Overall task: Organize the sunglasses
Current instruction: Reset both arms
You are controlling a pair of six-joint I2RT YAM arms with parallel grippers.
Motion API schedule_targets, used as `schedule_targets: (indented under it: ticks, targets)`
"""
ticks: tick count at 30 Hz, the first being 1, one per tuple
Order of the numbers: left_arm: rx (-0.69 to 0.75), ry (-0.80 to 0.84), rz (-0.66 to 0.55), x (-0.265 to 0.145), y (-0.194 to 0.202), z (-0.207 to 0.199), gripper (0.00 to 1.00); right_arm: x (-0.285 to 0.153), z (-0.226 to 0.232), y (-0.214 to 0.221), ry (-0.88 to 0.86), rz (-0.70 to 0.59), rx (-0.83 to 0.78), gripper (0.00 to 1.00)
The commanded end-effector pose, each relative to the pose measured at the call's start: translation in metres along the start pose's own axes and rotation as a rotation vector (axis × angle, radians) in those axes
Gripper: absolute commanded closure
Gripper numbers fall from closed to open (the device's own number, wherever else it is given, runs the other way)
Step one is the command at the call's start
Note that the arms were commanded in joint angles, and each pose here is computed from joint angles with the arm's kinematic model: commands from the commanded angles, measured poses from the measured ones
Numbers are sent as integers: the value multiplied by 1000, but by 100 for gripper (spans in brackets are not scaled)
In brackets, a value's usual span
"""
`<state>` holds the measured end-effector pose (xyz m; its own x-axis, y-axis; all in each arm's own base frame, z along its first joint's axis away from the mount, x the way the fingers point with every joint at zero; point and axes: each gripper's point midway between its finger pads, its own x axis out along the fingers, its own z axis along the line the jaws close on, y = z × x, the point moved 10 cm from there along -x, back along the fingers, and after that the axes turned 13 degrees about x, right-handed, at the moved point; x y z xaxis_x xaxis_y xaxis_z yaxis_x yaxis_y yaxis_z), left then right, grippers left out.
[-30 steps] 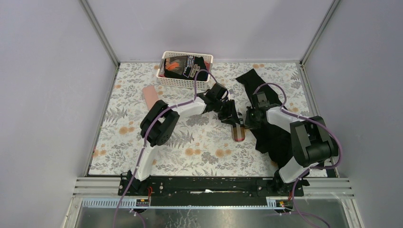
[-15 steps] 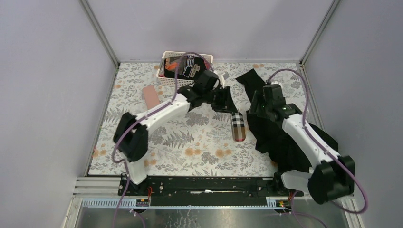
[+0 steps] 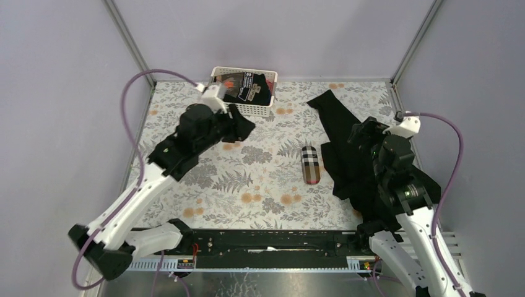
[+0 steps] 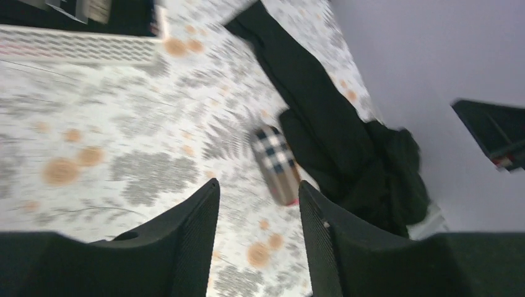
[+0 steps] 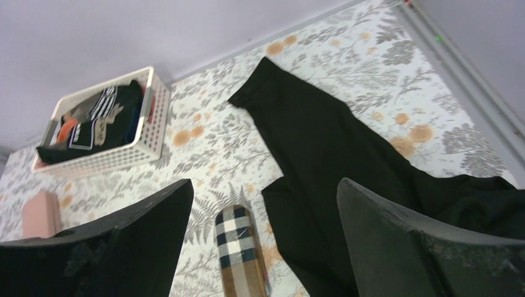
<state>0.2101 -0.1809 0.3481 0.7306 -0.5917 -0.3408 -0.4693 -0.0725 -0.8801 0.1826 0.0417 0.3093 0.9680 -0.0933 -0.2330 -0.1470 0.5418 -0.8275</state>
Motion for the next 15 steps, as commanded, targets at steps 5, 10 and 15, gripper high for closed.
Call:
schedule_targets:
  ticks: [5,10,15]
  targets:
    - [127,-424,-98,-51,16,44,41,0,-20,4,94,-209,129,2]
    - [103,-458,-134,-70,19,46,41,8,-16,7,110,-192,165,1]
    - [139,-409,-159,-78,22,45,41,15,-15,12,136,-164,182,0]
